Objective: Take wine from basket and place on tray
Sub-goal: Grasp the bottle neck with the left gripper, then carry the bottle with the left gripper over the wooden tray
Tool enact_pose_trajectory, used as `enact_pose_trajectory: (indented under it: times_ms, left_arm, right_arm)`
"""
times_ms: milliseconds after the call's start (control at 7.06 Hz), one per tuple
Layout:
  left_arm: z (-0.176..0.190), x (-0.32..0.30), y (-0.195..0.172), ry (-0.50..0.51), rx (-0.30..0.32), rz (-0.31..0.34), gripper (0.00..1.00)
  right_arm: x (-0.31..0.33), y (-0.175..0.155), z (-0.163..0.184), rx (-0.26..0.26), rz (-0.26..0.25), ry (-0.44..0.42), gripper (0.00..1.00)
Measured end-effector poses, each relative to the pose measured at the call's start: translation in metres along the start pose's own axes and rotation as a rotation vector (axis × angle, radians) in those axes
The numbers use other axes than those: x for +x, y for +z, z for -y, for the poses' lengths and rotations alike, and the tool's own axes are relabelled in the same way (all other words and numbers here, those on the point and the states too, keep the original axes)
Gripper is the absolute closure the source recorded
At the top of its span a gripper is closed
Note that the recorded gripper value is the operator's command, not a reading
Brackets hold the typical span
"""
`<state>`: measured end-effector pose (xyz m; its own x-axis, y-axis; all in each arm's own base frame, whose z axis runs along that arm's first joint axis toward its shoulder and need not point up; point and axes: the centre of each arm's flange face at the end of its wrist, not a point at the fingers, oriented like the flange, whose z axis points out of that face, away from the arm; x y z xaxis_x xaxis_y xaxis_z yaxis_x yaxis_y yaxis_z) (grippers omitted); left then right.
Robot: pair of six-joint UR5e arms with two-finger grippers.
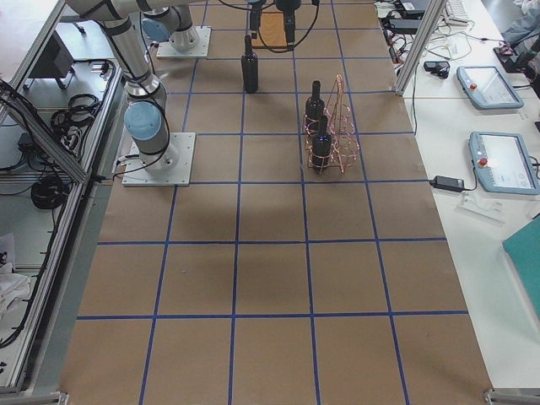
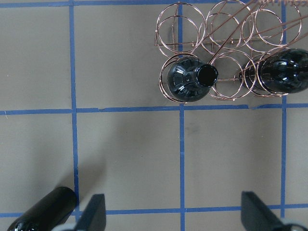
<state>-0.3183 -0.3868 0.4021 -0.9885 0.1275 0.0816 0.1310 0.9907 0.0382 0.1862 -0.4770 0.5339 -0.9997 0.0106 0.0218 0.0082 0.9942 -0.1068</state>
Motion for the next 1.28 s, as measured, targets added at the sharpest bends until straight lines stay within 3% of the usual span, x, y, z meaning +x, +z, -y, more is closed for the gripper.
enact_pose_trajectory:
  times_ms: [283,708,992,1133,1275]
  left_arm:
    - [-0.003,0.012,0.019,0.025,-0.019,0.013,0.09]
    - [-0.008,0.018,0.023,0.041,-0.035,0.013,0.11]
    - [-0.011,0.017,0.025,0.041,-0.057,0.017,0.25]
    - [-0.012,0.017,0.026,0.041,-0.07,0.021,0.54]
    - [-0.014,0.017,0.028,0.043,-0.082,0.025,0.98]
  right_arm:
    - [-0.001,0.0,-0.001,-0.002,0.001,-0.001,0.0]
    - [-0.001,0.001,-0.001,-0.002,0.0,-0.003,0.0]
    - [-0.002,0.001,-0.001,-0.004,0.001,-0.004,0.0]
    - [-0.002,0.002,-0.002,-0.005,0.001,-0.005,0.0]
    - [-0.003,0.002,-0.002,-0.006,0.001,-0.006,0.0]
